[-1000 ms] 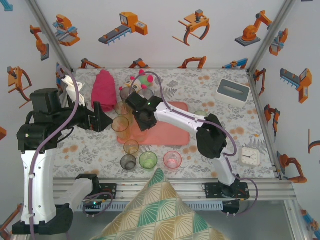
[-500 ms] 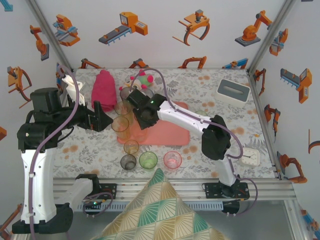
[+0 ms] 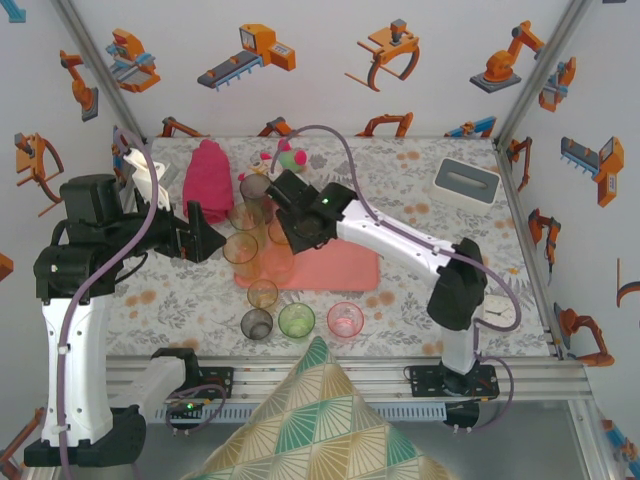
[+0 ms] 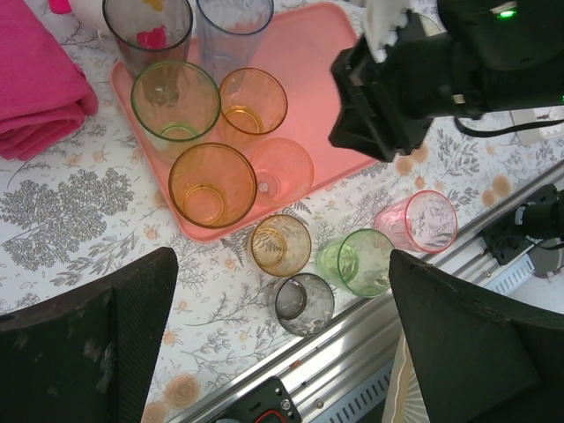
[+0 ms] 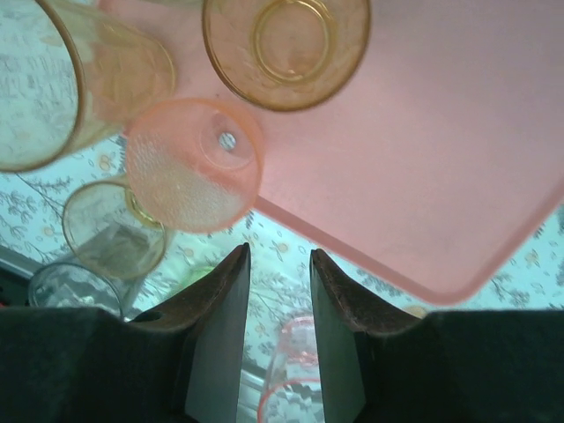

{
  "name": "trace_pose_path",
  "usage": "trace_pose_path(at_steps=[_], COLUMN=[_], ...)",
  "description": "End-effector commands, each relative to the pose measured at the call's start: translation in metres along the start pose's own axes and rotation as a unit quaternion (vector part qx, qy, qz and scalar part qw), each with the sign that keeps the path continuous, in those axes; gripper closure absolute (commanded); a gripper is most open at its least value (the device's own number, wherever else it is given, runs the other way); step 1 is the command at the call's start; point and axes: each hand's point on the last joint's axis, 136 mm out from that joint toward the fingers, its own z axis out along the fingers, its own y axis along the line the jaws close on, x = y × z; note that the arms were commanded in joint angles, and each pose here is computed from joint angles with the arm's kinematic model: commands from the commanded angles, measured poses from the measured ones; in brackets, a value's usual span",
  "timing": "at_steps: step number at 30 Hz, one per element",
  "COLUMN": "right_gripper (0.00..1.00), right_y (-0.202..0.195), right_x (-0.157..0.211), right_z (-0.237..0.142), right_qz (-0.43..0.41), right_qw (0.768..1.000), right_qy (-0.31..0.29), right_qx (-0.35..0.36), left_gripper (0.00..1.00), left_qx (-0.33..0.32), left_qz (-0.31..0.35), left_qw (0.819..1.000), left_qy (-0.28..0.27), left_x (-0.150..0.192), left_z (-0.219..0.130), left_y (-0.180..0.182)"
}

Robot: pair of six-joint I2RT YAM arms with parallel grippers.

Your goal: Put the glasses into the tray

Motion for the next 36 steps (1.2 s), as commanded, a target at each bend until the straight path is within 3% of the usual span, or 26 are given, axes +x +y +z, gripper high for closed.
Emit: trace_pose_path(at_steps=[1,12,19,27,36], right_gripper=[0.65,0.68,0.67,0.65,0.62], right_y=[-0.018,-0.062,-0.077,-0.074,-0.073], right_x=[0.016,0.088,0.134,0.162,0.180], right_z=[-0.021,-0.056,-0.064,-0.068,-0.057], right_qz=[0.013,0.084,0.129,0.148,0.155], right_qw=[0.999,0.995,0.991,0.989,0.987], right_qy=[-0.003,-0.001,0.006,0.017,0.046], right_qx=[0.029,0.045,0.029,-0.016,-0.019], left_gripper=[0.03,0.03,0.03,0.00,0.02], left_qx=[0.003,0.008,0.035,0.037,0.031], left_qz=[0.005,0.006,0.021,0.046,0.045], left_qw=[1.000,1.000,0.999,0.998,0.998], left_qy=[-0.010,-0.007,0.025,0.038,0.037], left_x=[-0.006,-0.006,0.005,0.006,0.003], left_z=[-0.006,-0.005,0.010,0.021,0.021], left_y=[-0.004,-0.006,-0.013,-0.016,-0.014])
